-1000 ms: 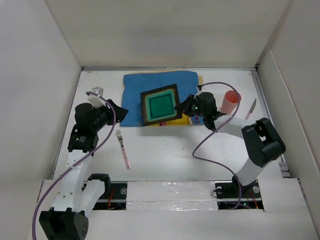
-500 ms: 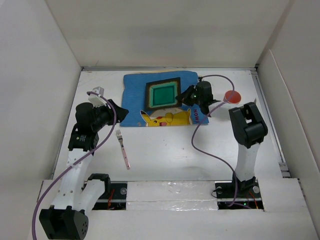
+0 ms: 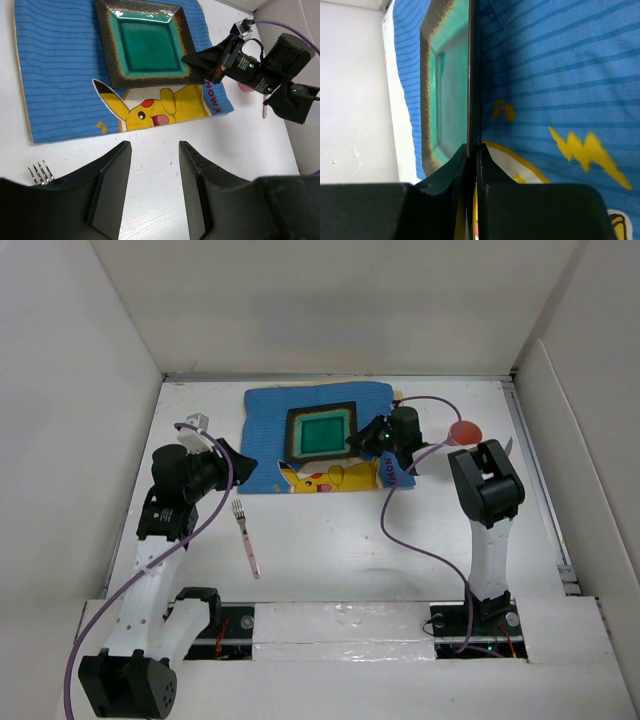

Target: Set the dinner table for one person

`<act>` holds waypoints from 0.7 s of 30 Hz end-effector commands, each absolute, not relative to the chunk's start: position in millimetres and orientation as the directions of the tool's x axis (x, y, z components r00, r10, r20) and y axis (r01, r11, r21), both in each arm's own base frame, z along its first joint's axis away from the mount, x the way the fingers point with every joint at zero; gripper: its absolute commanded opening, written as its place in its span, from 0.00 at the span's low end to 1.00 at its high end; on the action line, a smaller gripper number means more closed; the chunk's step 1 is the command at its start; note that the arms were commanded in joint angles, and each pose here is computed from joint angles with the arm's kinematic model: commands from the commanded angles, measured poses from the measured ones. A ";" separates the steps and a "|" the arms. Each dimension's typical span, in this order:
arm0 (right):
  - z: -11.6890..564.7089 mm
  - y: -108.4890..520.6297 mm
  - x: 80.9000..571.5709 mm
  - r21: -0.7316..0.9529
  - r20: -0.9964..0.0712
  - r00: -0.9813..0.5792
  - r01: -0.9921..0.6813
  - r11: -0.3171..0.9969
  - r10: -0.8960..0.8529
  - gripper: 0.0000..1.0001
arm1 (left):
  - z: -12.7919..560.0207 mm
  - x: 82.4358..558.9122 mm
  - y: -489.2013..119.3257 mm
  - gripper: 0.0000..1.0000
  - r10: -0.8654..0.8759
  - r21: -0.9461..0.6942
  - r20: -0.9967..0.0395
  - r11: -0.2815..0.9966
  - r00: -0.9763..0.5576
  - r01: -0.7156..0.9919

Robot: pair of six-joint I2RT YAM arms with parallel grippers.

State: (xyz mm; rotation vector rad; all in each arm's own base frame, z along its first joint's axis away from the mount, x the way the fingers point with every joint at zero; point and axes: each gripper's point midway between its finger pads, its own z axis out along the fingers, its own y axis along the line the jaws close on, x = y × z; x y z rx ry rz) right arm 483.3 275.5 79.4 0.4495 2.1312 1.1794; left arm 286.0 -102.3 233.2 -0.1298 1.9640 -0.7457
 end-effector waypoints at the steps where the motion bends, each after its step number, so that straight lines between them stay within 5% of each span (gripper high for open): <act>1: 229.9 299.9 488.5 0.861 -0.508 -0.620 -0.382 0.335 0.598 0.00 | 250.4 290.2 -102.8 0.40 -0.387 -0.538 -0.798 0.802 -0.462 0.258; 17: 171.1 316.9 495.0 0.882 -0.465 -0.672 -0.298 0.365 0.576 0.00 | 251.2 288.4 -102.2 0.40 -0.387 -0.535 -0.802 0.804 -0.455 0.260; 19: 157.2 312.5 493.7 0.877 -0.467 -0.674 -0.266 0.401 0.573 0.08 | 250.9 288.3 -102.7 0.40 -0.387 -0.537 -0.800 0.802 -0.458 0.261; 20: 148.6 310.4 491.0 0.872 -0.467 -0.681 -0.249 0.422 0.564 0.27 | 251.7 288.2 -103.2 0.40 -0.387 -0.537 -0.802 0.801 -0.456 0.265; 21: 149.9 310.1 491.0 0.867 -0.476 -0.678 -0.257 0.426 0.560 0.27 | 251.7 288.2 -103.2 0.40 -0.387 -0.537 -0.802 0.801 -0.456 0.265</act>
